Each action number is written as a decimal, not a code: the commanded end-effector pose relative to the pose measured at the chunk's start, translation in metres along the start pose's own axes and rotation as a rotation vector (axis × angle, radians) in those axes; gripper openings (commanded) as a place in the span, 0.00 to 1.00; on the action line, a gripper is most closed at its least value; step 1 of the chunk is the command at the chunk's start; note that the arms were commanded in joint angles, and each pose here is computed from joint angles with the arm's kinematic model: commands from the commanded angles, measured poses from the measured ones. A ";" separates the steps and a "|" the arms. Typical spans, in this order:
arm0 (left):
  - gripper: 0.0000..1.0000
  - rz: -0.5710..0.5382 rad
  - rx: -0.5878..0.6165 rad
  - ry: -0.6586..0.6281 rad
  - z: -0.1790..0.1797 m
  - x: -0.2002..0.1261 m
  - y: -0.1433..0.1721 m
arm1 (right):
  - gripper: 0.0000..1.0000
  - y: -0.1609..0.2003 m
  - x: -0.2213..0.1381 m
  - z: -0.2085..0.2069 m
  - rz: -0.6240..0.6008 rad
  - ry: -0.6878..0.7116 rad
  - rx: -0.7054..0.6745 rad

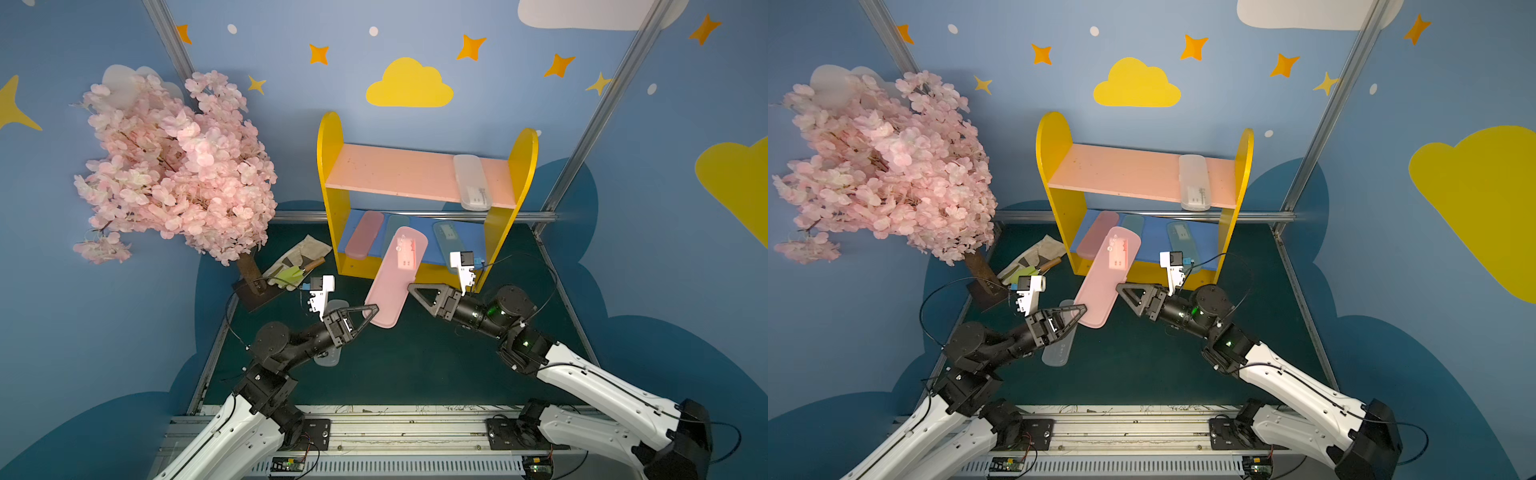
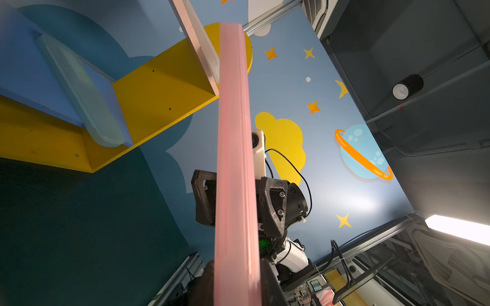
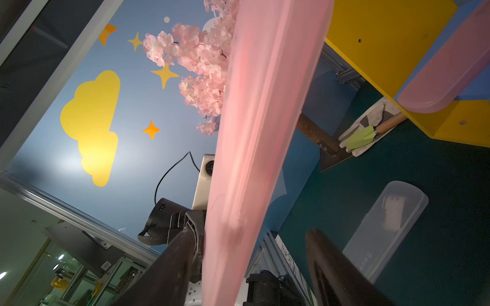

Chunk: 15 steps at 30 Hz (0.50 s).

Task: Remove the pencil cases from the shelf
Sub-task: Place the pencil case at the center of the board.

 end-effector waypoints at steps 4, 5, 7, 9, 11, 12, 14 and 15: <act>0.03 -0.012 0.065 0.073 -0.015 -0.001 -0.003 | 0.57 -0.015 0.009 0.027 -0.026 -0.119 -0.021; 0.03 -0.010 0.066 0.076 -0.015 0.000 -0.002 | 0.54 -0.015 0.011 0.028 -0.026 -0.124 -0.018; 0.03 -0.008 0.070 0.081 -0.017 0.000 -0.002 | 0.50 -0.016 0.014 0.029 -0.023 -0.133 -0.014; 0.03 -0.003 0.071 0.084 -0.017 0.001 -0.002 | 0.46 -0.017 0.017 0.030 -0.019 -0.141 -0.009; 0.03 -0.002 0.072 0.086 -0.017 0.002 -0.002 | 0.43 -0.017 0.019 0.031 -0.011 -0.150 -0.006; 0.03 -0.002 0.074 0.085 -0.017 0.002 -0.002 | 0.42 -0.017 0.020 0.031 -0.007 -0.152 -0.001; 0.03 0.000 0.072 0.081 -0.016 0.003 -0.002 | 0.36 -0.017 0.022 0.030 -0.002 -0.160 0.006; 0.03 0.001 0.073 0.081 -0.016 0.003 -0.002 | 0.33 -0.016 0.023 0.029 0.000 -0.160 0.013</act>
Point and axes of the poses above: each gripper's point midway between its finger pads, its own x axis out along the fingers, its own z axis along the line the jaws close on, y = z × x, the point moved 5 cm from there along -x, back along the fingers, and after that the axes turned 5 degrees about x, right-handed, at the moved point
